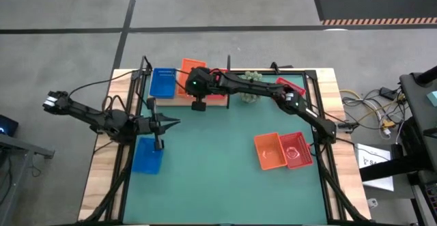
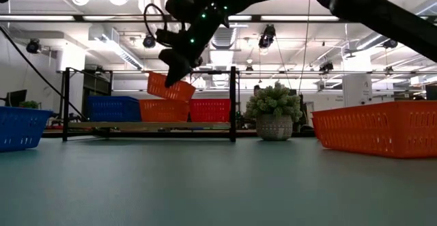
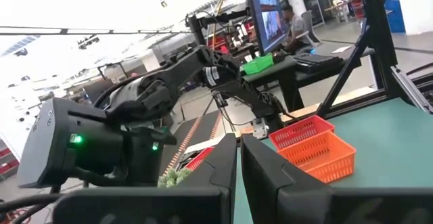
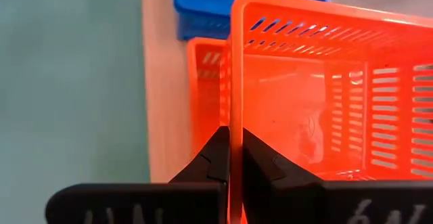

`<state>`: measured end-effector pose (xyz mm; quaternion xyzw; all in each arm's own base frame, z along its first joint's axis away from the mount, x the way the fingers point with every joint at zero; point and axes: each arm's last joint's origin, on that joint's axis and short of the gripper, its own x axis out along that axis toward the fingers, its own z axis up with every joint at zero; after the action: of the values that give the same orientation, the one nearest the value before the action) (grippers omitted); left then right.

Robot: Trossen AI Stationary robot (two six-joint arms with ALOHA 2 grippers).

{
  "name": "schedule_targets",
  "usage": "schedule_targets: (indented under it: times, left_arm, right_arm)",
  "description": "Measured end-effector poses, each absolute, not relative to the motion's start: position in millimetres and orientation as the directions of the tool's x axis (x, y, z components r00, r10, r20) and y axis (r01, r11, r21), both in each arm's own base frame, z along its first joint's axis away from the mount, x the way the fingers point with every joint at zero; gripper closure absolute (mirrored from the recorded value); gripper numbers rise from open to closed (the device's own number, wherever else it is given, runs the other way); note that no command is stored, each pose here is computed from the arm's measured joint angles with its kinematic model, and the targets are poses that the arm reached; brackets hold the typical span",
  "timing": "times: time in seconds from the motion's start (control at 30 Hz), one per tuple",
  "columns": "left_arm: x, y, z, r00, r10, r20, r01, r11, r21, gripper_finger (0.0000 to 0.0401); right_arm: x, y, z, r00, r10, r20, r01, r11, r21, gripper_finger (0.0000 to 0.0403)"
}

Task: Stack baskets on shelf by color
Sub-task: Stack the top orange bin on the orange bin on the shelf

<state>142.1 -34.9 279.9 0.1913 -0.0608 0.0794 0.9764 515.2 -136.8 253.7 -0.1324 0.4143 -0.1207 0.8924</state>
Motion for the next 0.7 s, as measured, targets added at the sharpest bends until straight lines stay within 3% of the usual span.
schedule_targets:
  times: [0.33,0.7]
  left_arm:
    - [142.7,-35.1,279.5,0.980,0.132,0.147,-0.178,0.914,0.366,0.0395]
    - [142.8,-35.0,279.5,0.980,0.133,0.147,-0.179,0.914,0.365,0.0395]
  right_arm:
    - [516.6,-134.9,253.0,0.659,-0.242,-0.712,0.075,0.963,-0.259,0.0390]
    - [511.8,-139.4,251.1,0.625,-0.241,-0.742,0.083,0.966,-0.244,0.0316]
